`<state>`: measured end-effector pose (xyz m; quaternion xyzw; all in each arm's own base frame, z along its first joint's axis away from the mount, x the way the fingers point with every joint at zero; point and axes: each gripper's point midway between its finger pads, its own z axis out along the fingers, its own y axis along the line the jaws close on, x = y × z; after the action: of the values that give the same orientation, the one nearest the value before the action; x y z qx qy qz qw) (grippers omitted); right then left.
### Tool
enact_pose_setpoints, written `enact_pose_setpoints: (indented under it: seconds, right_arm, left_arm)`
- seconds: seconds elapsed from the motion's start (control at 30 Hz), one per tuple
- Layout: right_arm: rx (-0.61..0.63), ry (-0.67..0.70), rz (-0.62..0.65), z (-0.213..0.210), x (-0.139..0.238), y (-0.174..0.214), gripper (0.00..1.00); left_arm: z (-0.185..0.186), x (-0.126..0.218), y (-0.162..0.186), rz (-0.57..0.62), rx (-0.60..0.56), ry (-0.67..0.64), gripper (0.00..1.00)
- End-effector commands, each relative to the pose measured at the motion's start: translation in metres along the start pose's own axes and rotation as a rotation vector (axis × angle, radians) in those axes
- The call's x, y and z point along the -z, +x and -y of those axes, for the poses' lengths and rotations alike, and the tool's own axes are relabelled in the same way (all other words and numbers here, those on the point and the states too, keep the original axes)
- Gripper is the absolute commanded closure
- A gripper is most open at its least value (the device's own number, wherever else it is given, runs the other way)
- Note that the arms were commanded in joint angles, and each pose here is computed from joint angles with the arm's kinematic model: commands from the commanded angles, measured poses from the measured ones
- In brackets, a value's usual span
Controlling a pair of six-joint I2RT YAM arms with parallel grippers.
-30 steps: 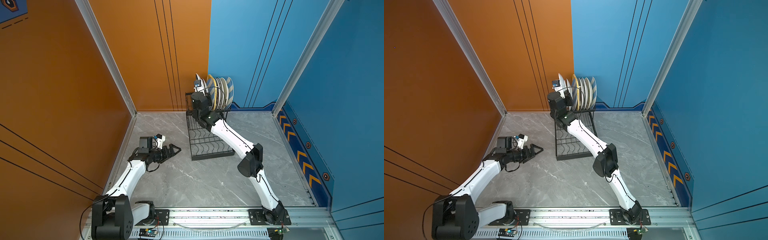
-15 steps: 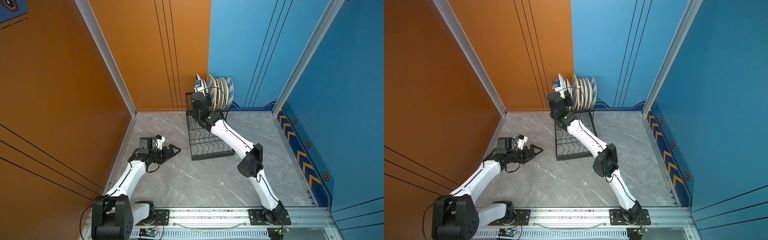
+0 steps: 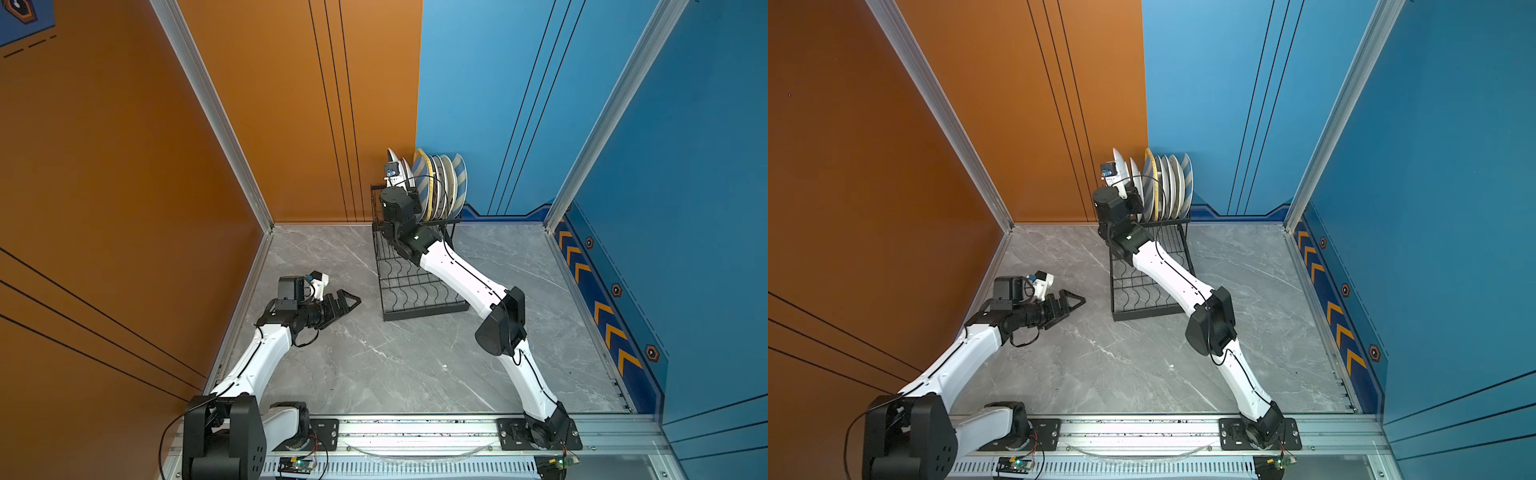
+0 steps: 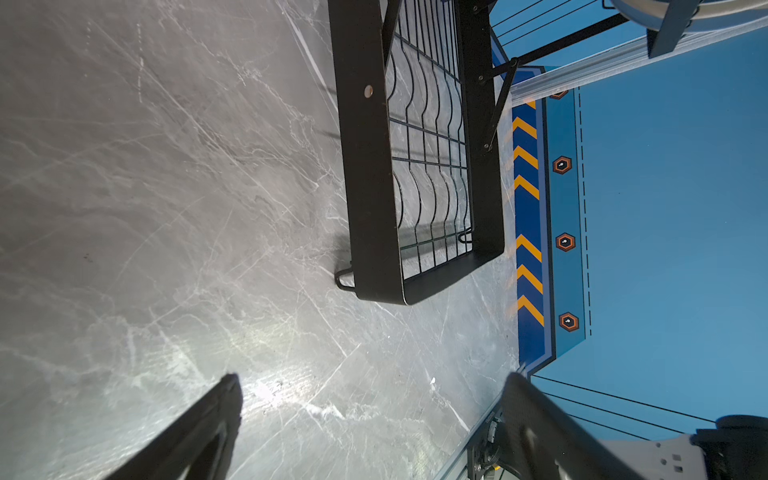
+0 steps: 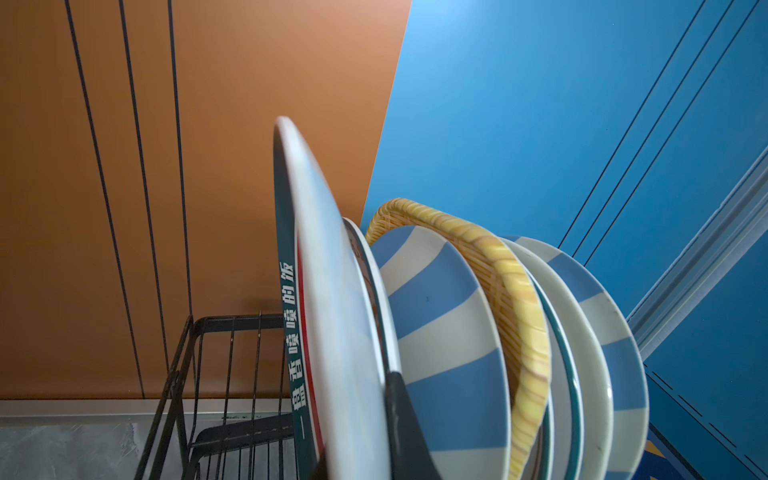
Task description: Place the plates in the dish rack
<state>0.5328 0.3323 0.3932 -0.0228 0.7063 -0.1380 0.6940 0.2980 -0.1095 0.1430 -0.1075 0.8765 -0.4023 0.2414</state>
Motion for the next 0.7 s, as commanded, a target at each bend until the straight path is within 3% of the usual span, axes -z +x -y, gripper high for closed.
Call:
enact_pose_setpoints:
  seconds: [0.0,0.67]
  right_arm:
    - [-0.061,-0.023,0.095,0.016,0.022,-0.051,1.00]
    - [0.077,-0.024,0.193,-0.011,0.052,-0.072,1.00]
  left_arm:
    - [-0.002,0.003,-0.002,0.024,-0.003,-0.006,0.02]
    - [0.006,0.007,-0.005,0.032,-0.007,0.015,0.02]
